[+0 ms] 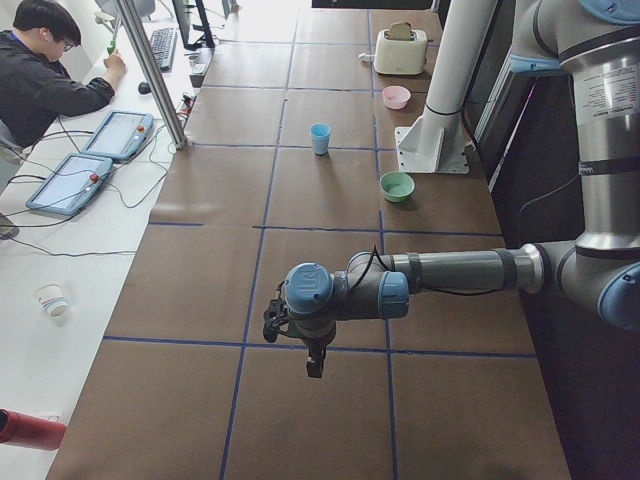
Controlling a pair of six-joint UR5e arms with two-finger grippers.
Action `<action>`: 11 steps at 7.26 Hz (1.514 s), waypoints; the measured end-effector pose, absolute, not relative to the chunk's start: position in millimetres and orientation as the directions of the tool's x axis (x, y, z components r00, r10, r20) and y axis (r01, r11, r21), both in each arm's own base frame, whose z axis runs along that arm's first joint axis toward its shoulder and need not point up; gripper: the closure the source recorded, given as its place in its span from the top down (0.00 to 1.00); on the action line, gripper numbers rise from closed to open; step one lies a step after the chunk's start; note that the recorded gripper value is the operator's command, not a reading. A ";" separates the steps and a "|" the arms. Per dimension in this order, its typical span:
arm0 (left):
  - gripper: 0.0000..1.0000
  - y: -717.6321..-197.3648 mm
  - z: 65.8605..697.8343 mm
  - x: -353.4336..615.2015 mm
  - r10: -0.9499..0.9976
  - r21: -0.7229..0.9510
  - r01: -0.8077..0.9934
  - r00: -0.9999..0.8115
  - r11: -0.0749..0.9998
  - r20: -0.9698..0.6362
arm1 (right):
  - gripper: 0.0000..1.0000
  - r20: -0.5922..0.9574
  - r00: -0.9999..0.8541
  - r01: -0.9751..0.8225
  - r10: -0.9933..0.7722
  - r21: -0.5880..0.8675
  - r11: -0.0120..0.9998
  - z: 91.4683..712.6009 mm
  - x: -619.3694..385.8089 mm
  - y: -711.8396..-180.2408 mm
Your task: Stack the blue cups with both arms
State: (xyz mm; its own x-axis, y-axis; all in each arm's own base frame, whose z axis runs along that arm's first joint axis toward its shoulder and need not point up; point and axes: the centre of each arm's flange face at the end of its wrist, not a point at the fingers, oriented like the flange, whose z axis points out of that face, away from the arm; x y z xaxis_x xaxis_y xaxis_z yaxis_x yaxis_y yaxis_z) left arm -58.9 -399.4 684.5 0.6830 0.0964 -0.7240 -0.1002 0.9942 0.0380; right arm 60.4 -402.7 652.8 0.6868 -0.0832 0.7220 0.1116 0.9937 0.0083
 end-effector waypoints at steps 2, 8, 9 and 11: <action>1.00 -400.0 681.6 -59.0 0.100 0.043 -0.100 0.684 0.994 -0.723 | 1.00 0.724 0.684 0.113 -0.085 0.010 0.993 653.0 60.1 -402.7; 1.00 -400.9 680.5 -58.6 0.103 0.046 -0.100 0.684 0.994 -0.722 | 1.00 0.691 0.717 0.127 -0.090 -0.004 0.992 664.6 64.1 -397.3; 1.00 -400.1 681.5 -58.8 0.101 0.044 -0.100 0.685 0.994 -0.722 | 1.00 0.687 0.719 0.143 -0.105 0.002 0.990 668.6 64.6 -395.9; 1.00 -399.8 682.3 -58.7 0.100 0.042 -0.101 0.685 0.994 -0.722 | 1.00 0.685 0.721 0.160 -0.109 -0.011 0.987 682.1 65.3 -390.1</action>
